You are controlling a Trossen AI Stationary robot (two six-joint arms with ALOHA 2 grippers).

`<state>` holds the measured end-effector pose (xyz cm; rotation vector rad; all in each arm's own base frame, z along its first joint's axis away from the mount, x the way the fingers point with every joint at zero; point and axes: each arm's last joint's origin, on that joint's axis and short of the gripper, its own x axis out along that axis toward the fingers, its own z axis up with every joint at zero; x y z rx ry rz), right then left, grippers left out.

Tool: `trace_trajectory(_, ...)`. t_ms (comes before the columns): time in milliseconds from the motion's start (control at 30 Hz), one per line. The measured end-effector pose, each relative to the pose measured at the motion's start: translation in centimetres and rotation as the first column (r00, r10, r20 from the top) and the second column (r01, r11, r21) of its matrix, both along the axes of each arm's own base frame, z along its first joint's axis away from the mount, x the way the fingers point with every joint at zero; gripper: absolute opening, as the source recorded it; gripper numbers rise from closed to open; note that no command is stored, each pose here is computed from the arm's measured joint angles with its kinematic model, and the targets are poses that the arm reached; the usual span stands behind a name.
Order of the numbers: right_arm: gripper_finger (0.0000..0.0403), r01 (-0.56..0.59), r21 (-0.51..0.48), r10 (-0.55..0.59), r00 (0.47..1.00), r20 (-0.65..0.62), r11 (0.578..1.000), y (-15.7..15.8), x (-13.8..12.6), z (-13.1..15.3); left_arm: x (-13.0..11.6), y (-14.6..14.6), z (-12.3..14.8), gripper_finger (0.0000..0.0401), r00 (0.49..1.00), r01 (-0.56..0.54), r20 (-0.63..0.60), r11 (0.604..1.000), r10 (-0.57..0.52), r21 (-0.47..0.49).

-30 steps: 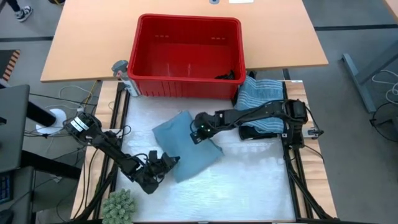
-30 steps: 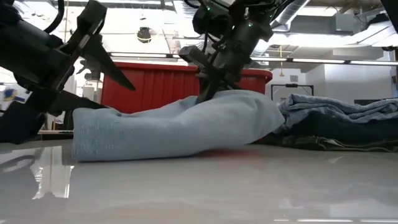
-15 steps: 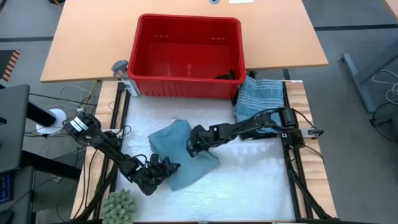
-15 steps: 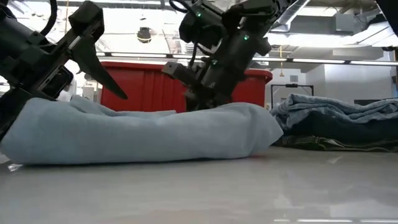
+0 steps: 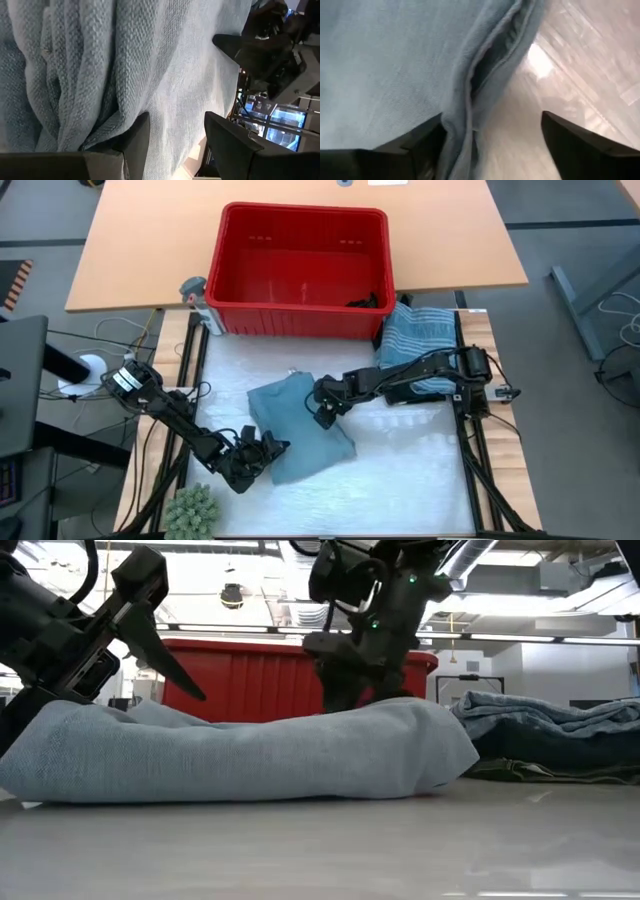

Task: Fold Laundry from Bin
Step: Stack the folded light blue pants on top of the folded light blue shirt

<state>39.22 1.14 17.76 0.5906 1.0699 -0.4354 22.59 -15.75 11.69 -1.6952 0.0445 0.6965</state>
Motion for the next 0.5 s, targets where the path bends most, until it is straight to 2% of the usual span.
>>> trace_trajectory(67, 0.0353, 0.011, 0.001, -0.011, 1.000, -0.006, 1.000, -0.3, 0.0, 0.0, -0.1, 0.1, -0.1, 0.0183, 1.000, -0.004, -0.009, 1.000, 0.004, -0.005)
trace_trajectory(167, 0.0374, 0.017, 0.003, -0.017, 1.000, 0.009, 1.000, -0.3, 0.1, 0.0, -0.1, 0.1, -0.2, 0.0183, 1.000, -0.004, -0.018, 1.000, 0.003, -0.021)
trace_trajectory(367, 0.0377, 0.019, 0.030, -0.021, 0.998, 0.067, 0.999, 0.3, 1.1, -0.9, -0.1, 0.1, -0.2, 0.0183, 1.000, -0.009, -0.016, 0.999, 0.008, -0.035)
trace_trajectory(500, 0.0375, 0.011, 0.062, -0.013, 1.000, 0.026, 0.998, 0.4, 1.5, -2.8, 0.0, 0.2, -0.2, 0.0183, 1.000, -0.014, -0.019, 0.999, 0.013, -0.038)
